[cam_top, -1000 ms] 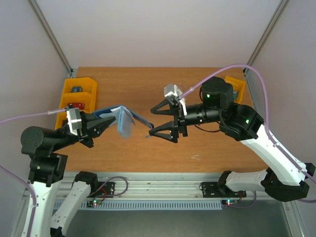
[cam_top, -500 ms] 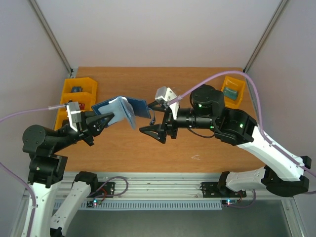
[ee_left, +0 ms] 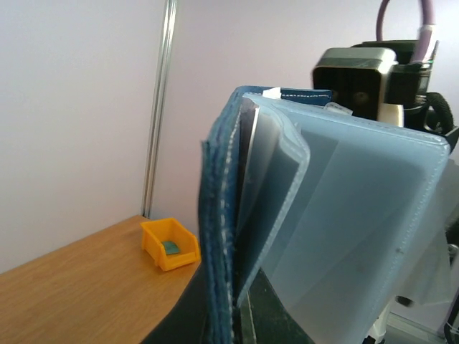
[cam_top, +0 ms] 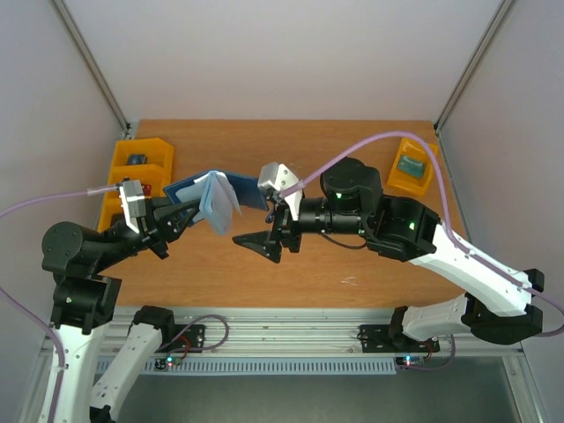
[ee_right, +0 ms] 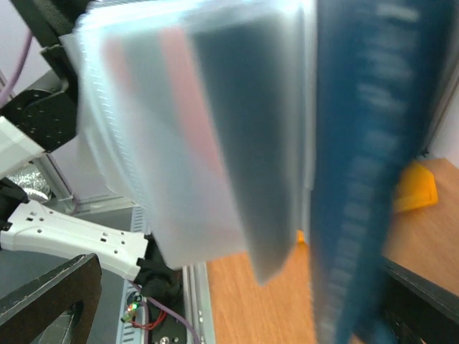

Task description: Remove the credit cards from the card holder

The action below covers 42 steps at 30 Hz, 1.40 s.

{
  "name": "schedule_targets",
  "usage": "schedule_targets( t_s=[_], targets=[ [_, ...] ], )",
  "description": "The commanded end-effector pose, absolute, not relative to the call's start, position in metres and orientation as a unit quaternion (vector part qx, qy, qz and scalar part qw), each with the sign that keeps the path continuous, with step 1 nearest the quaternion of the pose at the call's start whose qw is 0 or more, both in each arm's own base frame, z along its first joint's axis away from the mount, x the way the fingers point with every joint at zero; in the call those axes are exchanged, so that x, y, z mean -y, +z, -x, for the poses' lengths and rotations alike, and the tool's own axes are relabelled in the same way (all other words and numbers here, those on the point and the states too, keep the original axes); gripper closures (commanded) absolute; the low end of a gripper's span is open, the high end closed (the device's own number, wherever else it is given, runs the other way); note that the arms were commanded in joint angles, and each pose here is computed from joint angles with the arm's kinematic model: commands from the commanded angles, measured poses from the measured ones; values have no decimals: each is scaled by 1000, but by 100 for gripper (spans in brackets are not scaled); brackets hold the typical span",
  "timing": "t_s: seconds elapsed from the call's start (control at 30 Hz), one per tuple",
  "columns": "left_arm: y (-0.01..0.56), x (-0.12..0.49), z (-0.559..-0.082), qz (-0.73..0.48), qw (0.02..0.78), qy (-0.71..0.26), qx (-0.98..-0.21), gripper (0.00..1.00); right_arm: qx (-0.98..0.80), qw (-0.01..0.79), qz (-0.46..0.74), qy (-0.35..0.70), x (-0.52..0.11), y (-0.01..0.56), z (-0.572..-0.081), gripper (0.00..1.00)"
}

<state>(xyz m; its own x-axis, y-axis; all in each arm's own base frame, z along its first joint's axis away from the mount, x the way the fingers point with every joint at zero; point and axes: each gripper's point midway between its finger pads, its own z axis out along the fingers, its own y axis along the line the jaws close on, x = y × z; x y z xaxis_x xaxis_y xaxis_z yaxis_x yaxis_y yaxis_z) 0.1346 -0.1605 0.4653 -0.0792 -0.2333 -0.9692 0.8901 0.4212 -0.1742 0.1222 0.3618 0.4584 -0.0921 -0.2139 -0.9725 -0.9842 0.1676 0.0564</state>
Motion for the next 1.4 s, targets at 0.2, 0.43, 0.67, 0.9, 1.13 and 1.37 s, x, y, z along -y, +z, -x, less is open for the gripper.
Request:
schedule_targets(
  t_s=[0.2,0.43,0.67,0.9,1.13,1.37],
  targets=[
    [469,160,-135,-286,625,-454,-567,100,-601,548,469,343,-397,477,-127,2],
    [469,160,-132,-289,626,-453,-565,100,-619,570,434,321,-393,482,-140,2],
    [466,160,-131,-293,626,-450,-565,100,-636,592,394,299,-370,487,-152,13],
    [464,160,-130,-296,625,-450,-565,100,-641,590,393,293,-368,487,-153,13],
    [462,161,-129,-298,624,-450,-566,100,-632,557,422,334,-369,485,-142,8],
    [461,161,-126,-303,625,-448,-563,100,-652,525,409,364,-363,482,-152,6]
  ],
)
